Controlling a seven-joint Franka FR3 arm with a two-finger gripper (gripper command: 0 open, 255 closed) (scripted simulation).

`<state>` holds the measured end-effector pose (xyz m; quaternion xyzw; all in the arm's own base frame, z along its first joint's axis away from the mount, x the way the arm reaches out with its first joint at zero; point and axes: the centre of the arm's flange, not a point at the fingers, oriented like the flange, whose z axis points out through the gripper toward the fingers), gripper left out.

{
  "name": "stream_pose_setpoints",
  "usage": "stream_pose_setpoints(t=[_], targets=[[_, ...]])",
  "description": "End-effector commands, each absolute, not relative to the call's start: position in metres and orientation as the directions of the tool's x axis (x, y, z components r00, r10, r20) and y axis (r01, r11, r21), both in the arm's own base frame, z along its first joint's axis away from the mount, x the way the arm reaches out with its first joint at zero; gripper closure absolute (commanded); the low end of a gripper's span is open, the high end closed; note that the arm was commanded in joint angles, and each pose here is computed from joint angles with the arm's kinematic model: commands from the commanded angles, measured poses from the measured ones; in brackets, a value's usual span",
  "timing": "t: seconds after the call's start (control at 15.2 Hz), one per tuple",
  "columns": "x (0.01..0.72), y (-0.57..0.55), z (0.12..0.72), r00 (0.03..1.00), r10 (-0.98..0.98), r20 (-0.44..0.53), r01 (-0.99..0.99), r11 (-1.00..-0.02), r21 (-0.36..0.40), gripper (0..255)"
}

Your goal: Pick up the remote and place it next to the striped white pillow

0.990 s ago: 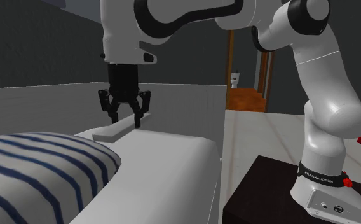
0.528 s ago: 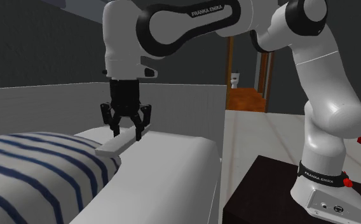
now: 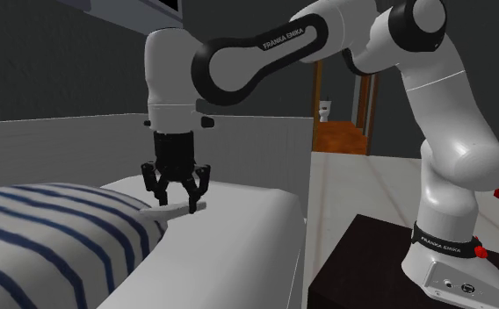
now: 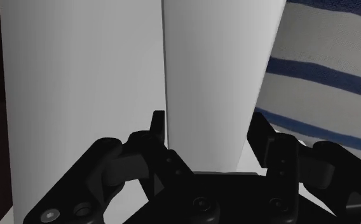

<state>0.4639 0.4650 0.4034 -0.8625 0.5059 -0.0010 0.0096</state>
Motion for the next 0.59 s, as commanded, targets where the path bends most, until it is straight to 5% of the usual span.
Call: stream_pose_setpoints(t=[0.0, 0.53], targets=[[0.464, 0.465, 0.394, 0.489, -0.872, -0.009, -0.872, -0.489, -0.018, 255], [0.464, 0.465, 0.352, 0.489, -0.872, -0.009, -0.872, -0.489, -0.018, 255]])
